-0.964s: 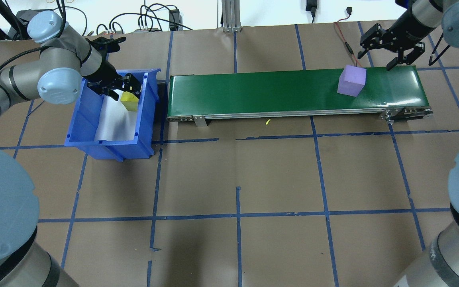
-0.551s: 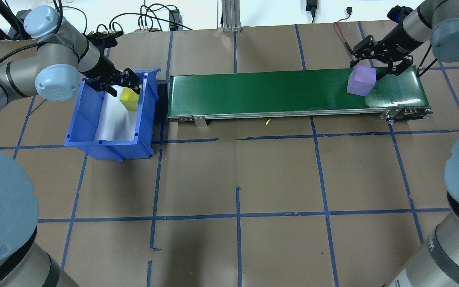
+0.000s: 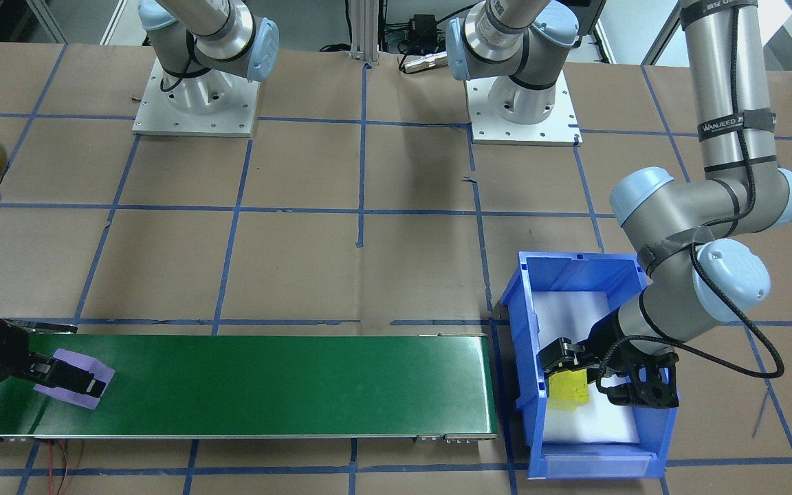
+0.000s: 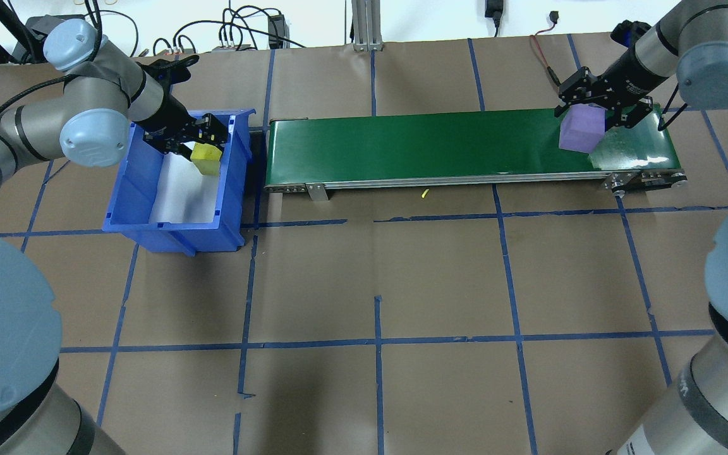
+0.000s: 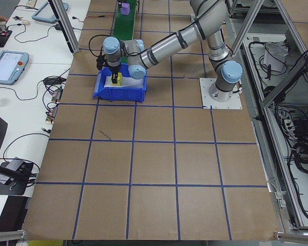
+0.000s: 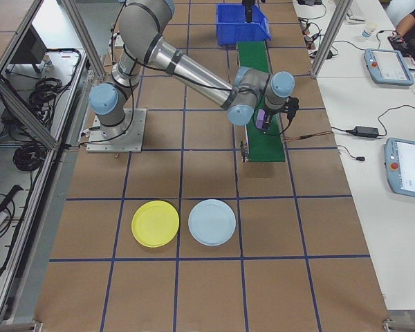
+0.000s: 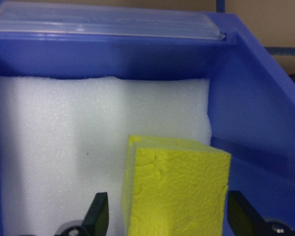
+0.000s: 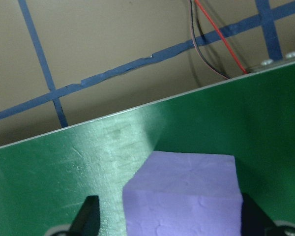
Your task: Move block left to right into plate
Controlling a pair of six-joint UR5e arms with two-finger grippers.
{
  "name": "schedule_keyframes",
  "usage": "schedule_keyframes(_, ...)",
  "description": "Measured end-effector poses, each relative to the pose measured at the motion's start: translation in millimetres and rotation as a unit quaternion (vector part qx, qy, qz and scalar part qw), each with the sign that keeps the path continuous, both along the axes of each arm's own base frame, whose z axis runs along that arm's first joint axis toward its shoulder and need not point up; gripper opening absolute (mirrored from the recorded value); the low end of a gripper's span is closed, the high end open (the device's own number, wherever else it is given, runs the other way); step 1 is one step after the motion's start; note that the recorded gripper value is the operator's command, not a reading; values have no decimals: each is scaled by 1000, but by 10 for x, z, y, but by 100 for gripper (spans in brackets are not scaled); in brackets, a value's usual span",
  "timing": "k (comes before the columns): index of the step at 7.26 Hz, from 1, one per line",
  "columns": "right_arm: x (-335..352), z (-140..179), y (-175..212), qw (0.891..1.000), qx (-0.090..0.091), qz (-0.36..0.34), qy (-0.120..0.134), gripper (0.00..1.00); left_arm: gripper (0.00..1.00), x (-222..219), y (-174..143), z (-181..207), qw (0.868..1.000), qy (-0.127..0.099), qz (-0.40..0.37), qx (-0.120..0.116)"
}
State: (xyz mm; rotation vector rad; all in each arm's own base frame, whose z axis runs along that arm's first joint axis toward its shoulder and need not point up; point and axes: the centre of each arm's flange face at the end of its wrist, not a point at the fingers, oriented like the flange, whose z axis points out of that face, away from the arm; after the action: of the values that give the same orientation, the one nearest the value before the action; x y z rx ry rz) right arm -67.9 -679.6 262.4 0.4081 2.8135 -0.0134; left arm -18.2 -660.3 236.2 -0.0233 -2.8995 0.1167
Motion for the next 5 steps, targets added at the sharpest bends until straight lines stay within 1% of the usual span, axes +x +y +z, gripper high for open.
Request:
schedule_keyframes(1, -28, 11, 17, 1000, 5, 1, 16, 28, 26, -1, -2, -28, 1000, 1, -4, 1)
schedule_keyframes(2, -122, 103, 33, 999, 5, 0, 38, 27, 25, 14, -3, -34, 1000, -1, -11, 0)
schedule_keyframes(3, -347, 283, 92, 998, 3, 1, 61, 27, 25, 75, -14, -18, 1000, -3, -16, -4)
schedule_keyframes(4, -693, 419, 214, 996, 5, 30, 82, 28, 25, 183, -35, 22, 1000, -5, -15, -10)
schedule_keyframes(5, -1208, 466, 395, 991, 11, 84, 106, 27, 25, 290, -48, 99, 1000, -7, -10, -17)
